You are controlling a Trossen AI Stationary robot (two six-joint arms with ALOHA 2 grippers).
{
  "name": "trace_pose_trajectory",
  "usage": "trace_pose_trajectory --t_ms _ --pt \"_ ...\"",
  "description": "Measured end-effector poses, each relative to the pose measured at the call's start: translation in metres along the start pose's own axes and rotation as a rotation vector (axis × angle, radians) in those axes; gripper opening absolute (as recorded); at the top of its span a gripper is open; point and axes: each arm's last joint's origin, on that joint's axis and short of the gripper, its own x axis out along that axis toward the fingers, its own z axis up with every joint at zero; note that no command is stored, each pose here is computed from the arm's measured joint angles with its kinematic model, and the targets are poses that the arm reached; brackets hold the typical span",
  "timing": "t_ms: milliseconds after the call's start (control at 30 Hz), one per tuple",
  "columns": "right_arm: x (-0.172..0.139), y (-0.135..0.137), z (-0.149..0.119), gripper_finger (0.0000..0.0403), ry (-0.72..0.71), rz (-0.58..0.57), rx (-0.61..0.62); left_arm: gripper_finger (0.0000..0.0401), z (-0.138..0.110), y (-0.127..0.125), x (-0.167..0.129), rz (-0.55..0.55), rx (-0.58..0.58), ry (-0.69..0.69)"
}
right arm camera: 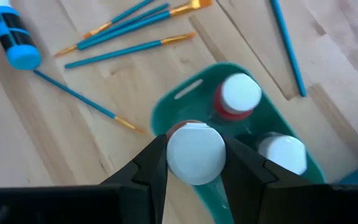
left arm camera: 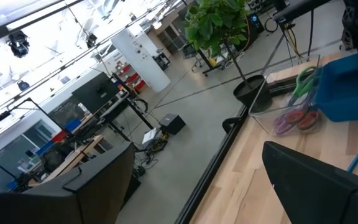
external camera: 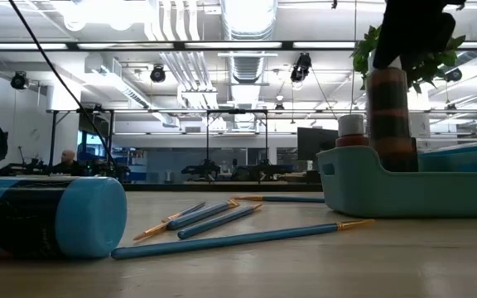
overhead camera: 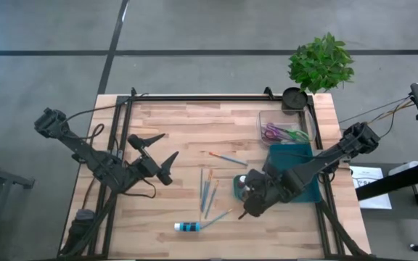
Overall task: Pick & Place Paint Supplies
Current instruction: Put the brown paint bottle into the green bin
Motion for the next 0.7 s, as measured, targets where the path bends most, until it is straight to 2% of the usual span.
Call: trace_pose_trajectory --t_ms 700 --pt "0.019 -0.005 -0.009 0.0111 -0.001 0.023 -0.017 0.0360 0.000 0.000 0.000 0.000 -0.004 0.000"
